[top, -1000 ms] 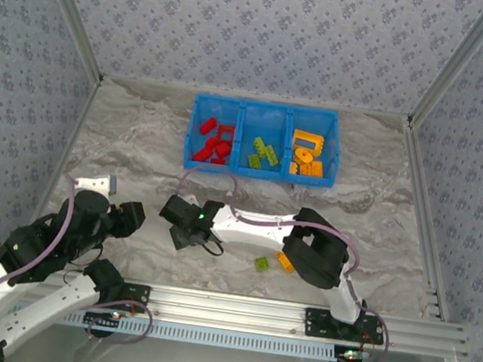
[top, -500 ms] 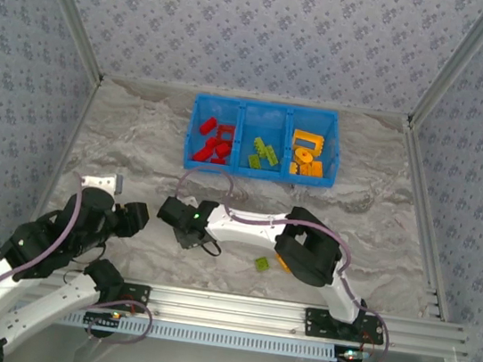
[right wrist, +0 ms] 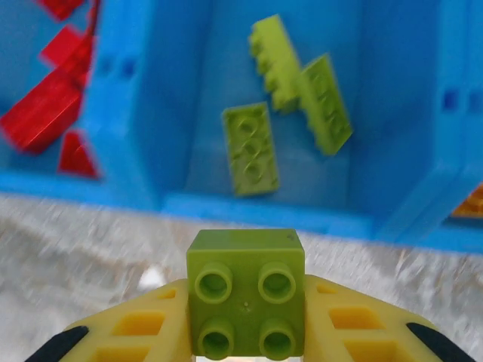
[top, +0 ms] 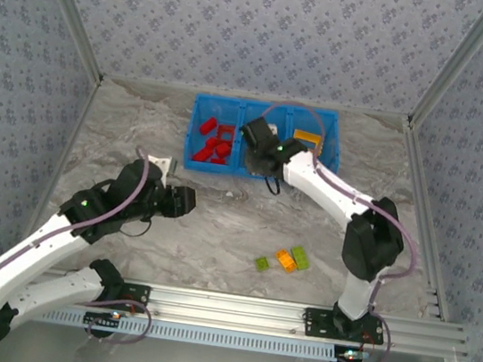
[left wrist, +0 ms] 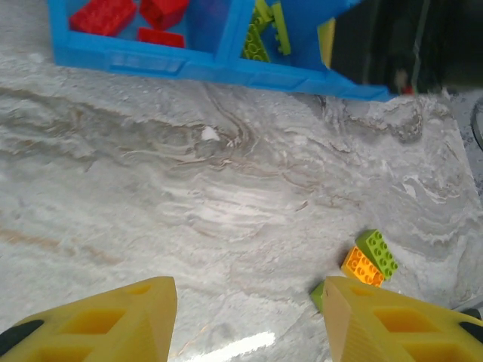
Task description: Sort the legos into containers by color
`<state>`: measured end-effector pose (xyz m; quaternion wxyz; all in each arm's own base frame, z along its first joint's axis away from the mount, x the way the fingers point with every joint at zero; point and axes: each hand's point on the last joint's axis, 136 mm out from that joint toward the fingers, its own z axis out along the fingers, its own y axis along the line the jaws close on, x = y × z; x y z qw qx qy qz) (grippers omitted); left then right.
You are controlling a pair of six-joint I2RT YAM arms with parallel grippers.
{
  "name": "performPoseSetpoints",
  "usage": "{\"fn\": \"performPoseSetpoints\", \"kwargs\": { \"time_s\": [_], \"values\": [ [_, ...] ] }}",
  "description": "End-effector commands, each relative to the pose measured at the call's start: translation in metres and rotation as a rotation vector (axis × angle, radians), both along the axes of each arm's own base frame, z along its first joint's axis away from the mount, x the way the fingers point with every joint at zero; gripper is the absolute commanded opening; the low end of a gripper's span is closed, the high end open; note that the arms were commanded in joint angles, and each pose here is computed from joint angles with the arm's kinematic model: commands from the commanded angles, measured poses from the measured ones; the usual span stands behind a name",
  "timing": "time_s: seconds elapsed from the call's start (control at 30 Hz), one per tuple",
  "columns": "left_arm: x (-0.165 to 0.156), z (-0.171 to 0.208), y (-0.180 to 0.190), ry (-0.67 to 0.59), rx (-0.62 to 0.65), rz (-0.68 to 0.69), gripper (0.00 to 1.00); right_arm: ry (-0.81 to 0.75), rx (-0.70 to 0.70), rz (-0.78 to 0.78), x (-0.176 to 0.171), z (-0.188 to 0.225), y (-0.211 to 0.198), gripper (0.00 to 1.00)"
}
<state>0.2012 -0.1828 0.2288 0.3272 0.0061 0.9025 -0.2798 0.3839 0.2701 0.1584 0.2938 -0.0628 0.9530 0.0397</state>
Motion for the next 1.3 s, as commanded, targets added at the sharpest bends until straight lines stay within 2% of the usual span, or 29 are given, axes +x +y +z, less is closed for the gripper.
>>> {"fn": "performPoseSetpoints", "kwargs": {
  "time_s": [0.0, 0.17, 0.33, 0.63, 0.8, 1.07, 1.27],
  "values": [
    [0.011, 0.031, -0.025, -0.091, -0.082, -0.048, 0.54, 0.054, -0.031, 0.027, 0.025, -0.013, 0.000, 0.34],
    [0.014, 0.030, -0.037, -0.094, -0.073, -0.067, 0.54, 0.109, 0.013, -0.017, 0.069, -0.031, -0.003, 0.34],
    [0.012, 0.025, -0.040, -0.082, -0.059, -0.075, 0.54, 0.151, 0.058, -0.024, 0.090, -0.049, 0.006, 0.34],
    [0.010, 0.023, -0.039, -0.078, -0.052, -0.070, 0.54, 0.210, 0.091, -0.066, 0.101, -0.077, 0.005, 0.35],
    [0.009, 0.022, -0.041, -0.077, -0.050, -0.071, 0.54, 0.214, -0.009, -0.110, 0.106, -0.088, -0.009, 0.35],
    [0.009, 0.023, -0.039, -0.078, -0.041, -0.065, 0.54, 0.138, -0.136, -0.129, 0.112, -0.074, -0.022, 0.35],
    [0.009, 0.023, -0.041, -0.078, -0.038, -0.069, 0.54, 0.135, -0.098, -0.086, 0.114, -0.073, -0.006, 0.36]
  ]
}}
